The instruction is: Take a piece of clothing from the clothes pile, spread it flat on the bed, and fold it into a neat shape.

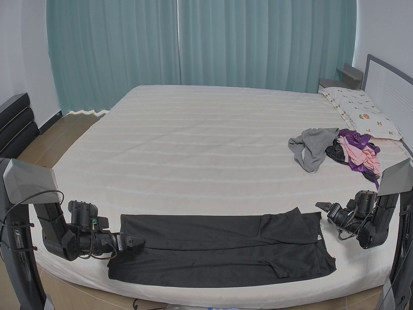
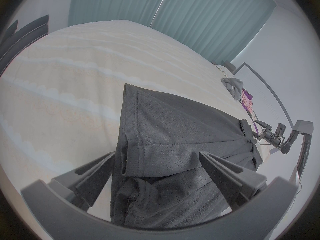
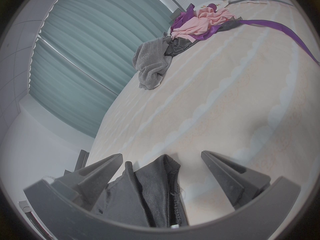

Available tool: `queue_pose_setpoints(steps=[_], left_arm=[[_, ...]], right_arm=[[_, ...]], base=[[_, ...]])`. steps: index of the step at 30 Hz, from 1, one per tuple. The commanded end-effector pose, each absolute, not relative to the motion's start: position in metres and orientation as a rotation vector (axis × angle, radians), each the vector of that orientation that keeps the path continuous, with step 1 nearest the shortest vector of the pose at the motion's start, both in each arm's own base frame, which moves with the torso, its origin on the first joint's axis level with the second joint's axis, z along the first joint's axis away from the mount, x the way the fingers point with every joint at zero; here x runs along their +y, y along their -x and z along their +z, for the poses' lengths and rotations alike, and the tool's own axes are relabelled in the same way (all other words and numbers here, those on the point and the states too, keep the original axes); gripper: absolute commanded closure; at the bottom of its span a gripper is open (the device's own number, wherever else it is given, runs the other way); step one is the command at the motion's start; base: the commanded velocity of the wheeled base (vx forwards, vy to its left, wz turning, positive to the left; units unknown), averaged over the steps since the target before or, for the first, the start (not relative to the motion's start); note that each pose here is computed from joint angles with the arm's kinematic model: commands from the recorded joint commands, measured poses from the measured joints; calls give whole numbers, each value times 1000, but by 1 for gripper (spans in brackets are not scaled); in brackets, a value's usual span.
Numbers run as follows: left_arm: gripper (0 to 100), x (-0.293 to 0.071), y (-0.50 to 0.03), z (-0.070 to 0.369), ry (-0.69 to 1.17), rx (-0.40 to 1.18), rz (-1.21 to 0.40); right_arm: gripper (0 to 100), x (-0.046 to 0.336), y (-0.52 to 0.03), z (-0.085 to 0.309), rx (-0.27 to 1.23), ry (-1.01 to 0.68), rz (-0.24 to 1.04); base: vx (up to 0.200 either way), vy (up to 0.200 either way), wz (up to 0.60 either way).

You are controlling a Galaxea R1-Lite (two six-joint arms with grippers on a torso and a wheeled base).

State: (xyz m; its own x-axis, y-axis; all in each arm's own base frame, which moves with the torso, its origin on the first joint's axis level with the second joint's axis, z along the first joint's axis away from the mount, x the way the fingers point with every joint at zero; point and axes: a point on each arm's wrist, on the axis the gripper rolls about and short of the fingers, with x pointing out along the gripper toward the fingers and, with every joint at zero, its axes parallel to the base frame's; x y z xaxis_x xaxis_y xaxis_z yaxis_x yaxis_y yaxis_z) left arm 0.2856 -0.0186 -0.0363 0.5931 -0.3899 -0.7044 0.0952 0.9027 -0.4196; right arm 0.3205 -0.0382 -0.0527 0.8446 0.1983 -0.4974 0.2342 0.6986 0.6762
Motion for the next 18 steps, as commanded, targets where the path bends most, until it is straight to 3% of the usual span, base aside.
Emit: queue_pose_setpoints(steps=[1,2,3,18], left_arm=[[0,-21,-286,-41,358,912,-289],[0,-21,-286,-42,358,913,-289],[100,-21,-286,-42,358,913,-289],[100,-18,-285,-39,361,907,-280]], right_arm=[[0,-38,-320,-53,584,-810,-21],[0,-38,-320,-53,584,-810,-21],[0,-38,-320,-53,584,-810,-21],[0,-38,-320,-53,581,-810,-22]], base=[[0,0,0],[0,0,0],[0,0,0],[0,0,0]])
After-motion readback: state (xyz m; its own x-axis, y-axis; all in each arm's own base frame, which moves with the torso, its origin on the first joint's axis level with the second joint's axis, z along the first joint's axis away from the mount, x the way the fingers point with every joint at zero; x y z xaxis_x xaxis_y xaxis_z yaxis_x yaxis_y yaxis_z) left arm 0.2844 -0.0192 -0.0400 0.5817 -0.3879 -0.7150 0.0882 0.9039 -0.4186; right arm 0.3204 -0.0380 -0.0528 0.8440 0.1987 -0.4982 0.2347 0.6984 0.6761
